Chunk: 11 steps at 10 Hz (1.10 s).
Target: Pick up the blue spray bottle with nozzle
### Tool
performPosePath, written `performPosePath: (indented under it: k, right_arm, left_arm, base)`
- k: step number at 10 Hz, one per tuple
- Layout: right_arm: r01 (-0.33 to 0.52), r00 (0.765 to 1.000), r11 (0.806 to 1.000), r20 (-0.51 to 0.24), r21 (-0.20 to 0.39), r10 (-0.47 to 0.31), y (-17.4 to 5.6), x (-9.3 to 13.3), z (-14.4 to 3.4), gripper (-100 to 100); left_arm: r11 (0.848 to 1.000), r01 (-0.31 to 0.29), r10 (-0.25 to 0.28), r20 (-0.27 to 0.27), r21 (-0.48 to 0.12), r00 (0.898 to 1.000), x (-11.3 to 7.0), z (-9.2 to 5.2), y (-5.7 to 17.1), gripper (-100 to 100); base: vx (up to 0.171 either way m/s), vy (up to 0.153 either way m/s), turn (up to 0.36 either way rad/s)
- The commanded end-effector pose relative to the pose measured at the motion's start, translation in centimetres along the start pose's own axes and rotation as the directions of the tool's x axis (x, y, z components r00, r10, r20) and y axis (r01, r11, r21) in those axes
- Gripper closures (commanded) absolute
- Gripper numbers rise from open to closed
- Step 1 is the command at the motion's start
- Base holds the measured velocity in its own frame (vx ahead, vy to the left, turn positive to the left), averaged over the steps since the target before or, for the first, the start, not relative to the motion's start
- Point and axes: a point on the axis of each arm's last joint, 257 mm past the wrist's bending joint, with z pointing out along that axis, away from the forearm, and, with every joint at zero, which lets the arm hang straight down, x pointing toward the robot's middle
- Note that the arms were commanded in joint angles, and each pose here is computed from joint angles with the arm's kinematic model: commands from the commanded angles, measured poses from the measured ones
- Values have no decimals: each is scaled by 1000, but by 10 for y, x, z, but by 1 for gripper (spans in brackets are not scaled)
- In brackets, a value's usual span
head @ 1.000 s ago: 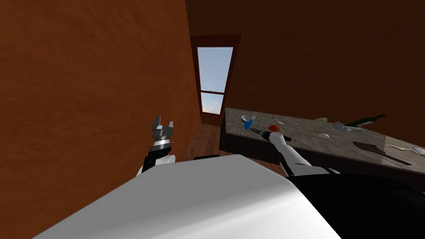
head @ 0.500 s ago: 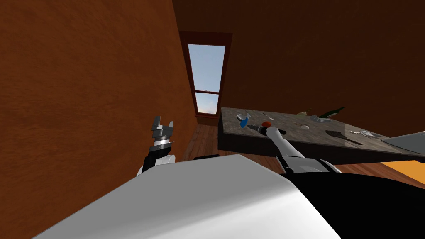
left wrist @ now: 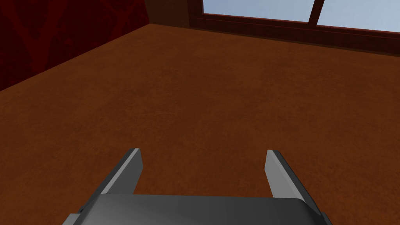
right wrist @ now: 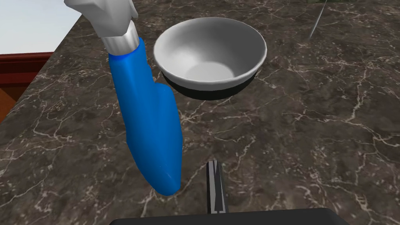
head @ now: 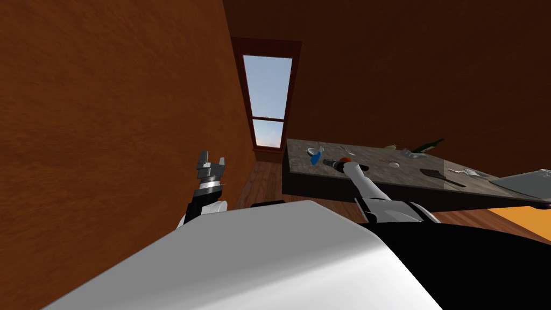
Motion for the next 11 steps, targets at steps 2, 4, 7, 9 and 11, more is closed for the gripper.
performPosePath:
  k: [2,4,7,9,11]
  right_arm:
    - [0,1000,1000,0,0,0,0,0,0,100]
    - [0,1000,1000,0,0,0,0,0,0,0]
    - [96,993,995,-68,1,-95,-14,49,4,-100]
    - [136,985,991,-103,-4,-136,-20,73,5,-100]
    - [179,975,984,-131,-16,-180,-25,94,5,-100]
  left_arm:
    - [1000,0,0,0,0,1000,0,0,0,0]
    - [1000,0,0,0,0,1000,0,0,0,0]
    - [1000,0,0,0,0,1000,0,0,0,0]
    - [1000,0,0,0,0,1000,0,0,0,0]
    - [1000,0,0,0,0,1000,0,0,0,0]
  base:
    - [0,0,0]
    - [0,0,0]
    - [-112,142,-52]
    - [-60,107,-12]
    - [-66,120,-10]
